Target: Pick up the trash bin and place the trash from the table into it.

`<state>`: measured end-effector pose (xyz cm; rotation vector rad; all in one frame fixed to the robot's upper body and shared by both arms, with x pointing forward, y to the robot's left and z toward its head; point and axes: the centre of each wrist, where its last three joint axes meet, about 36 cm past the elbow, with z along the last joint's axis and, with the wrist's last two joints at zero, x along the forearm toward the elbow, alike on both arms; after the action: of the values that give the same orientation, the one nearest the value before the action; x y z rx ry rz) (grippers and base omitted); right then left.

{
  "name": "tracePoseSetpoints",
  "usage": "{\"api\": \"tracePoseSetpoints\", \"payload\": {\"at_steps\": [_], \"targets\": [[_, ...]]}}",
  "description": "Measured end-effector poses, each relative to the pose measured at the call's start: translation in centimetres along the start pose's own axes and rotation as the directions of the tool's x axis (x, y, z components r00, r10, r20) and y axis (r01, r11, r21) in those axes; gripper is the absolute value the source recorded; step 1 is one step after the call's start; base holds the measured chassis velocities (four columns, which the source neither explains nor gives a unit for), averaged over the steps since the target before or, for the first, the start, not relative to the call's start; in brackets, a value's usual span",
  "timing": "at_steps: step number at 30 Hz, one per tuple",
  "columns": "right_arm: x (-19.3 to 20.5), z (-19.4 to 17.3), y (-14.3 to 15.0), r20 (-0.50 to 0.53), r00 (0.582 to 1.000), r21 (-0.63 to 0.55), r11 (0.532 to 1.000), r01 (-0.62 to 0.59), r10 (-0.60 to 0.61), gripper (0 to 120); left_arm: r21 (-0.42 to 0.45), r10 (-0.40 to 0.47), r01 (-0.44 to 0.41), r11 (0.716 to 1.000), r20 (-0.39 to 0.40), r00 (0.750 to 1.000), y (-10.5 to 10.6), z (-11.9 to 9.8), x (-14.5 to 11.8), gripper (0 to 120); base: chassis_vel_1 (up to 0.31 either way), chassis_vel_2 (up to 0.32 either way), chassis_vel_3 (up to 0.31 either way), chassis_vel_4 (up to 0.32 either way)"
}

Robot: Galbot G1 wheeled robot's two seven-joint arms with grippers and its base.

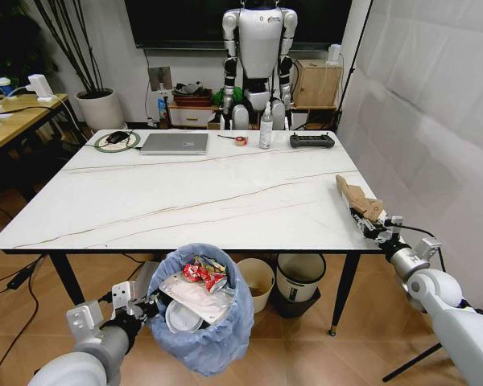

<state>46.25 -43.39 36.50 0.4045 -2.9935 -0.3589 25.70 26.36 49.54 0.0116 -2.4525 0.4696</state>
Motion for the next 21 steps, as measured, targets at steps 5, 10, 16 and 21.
{"api": "tracePoseSetpoints", "payload": {"at_steps": [5,10,16,21], "targets": [[0.0,0.0,-0.1,0.009,1.000,-0.006,1.000,0.018,-0.018,4,0.002,0.003,-0.003,1.000,-0.003,1.000,0.0,0.0,0.0,0,0.000,0.000,0.000,0.000],[0.1,-0.1,-0.2,0.020,0.999,-0.014,0.999,0.040,-0.040,1,0.002,0.005,-0.005,1.000,-0.005,1.000,-0.1,0.0,0.0,0,0.000,0.000,0.000,0.000],[0.2,-0.8,-0.2,0.047,0.995,-0.031,0.996,0.088,-0.086,1,0.004,0.010,-0.010,1.000,-0.003,1.000,-0.2,-0.2,0.0,0,0.000,0.000,0.000,0.000],[0.6,-1.9,0.1,0.100,0.987,-0.041,0.991,0.128,-0.123,1,0.017,0.022,-0.021,1.000,-0.010,1.000,-0.3,-0.4,0.0,0,0.000,0.000,0.000,0.000]]}}
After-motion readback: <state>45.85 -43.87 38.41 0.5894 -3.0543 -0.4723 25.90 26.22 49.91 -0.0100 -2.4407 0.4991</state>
